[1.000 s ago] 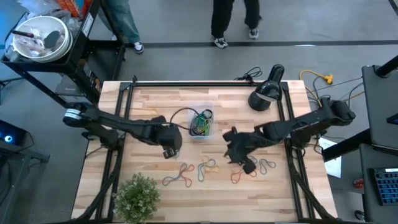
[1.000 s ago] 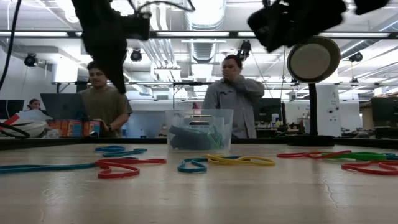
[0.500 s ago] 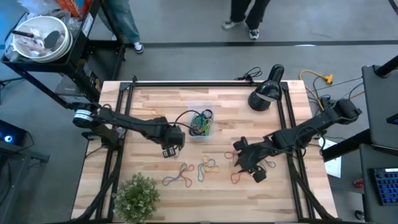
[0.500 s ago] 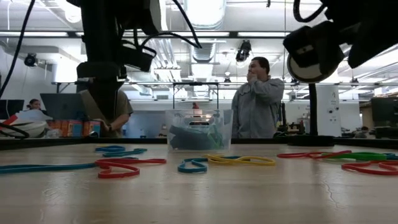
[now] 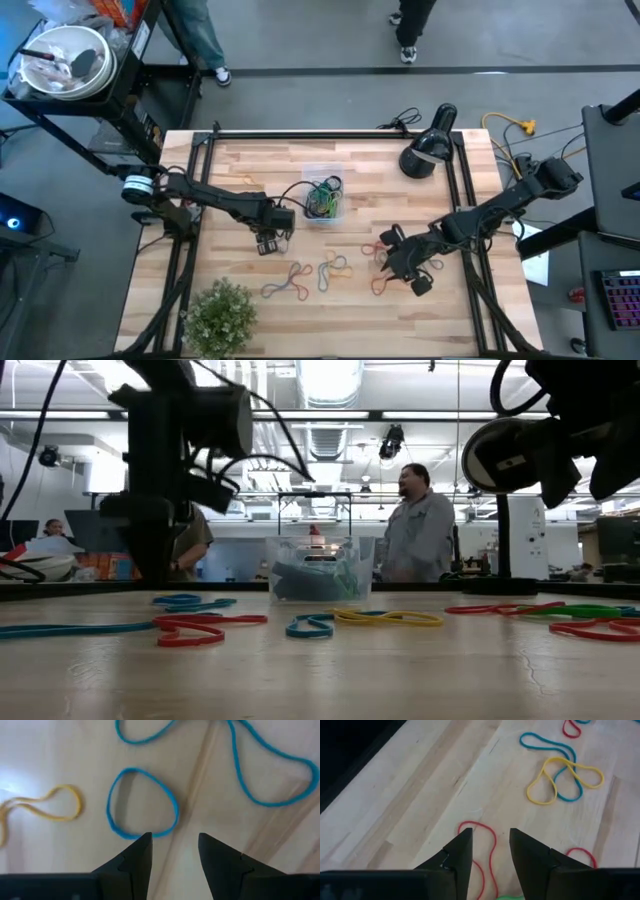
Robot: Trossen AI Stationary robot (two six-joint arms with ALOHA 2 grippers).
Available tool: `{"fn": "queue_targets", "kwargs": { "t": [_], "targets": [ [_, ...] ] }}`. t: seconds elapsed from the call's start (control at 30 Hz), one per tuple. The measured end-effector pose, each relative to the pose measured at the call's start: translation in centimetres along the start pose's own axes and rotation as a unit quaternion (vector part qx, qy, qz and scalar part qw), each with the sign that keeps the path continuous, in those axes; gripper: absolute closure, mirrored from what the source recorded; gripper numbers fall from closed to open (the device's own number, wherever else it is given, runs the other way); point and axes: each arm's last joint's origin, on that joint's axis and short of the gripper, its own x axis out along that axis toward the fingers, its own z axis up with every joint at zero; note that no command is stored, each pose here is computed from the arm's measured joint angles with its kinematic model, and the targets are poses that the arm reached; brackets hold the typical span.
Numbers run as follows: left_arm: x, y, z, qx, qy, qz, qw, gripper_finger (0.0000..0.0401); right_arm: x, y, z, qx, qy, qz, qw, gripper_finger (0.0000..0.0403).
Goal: Pick and place rubber bands into bin
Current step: Put the blue rubber band into the transparent bin
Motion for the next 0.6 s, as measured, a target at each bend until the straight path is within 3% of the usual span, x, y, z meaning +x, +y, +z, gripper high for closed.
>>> {"fn": "queue_targets", "kwargs": {
  "t": [0.27, 0.6],
  "targets": [
    [1.8, 1.5, -0.4, -0.022, 0.003, -0.005, 1.000, 0.0257, 0.1, 0.0, -0.3, 0.004, 0.003, -0.006, 1.000, 0.0282],
    [2.4, 2.1, -0.1, 0.001, -0.002, -0.038, 0.999, 0.0270, 0.1, -0.1, -0.3, 0.006, 0.003, -0.006, 1.000, 0.0294]
  ]
}}
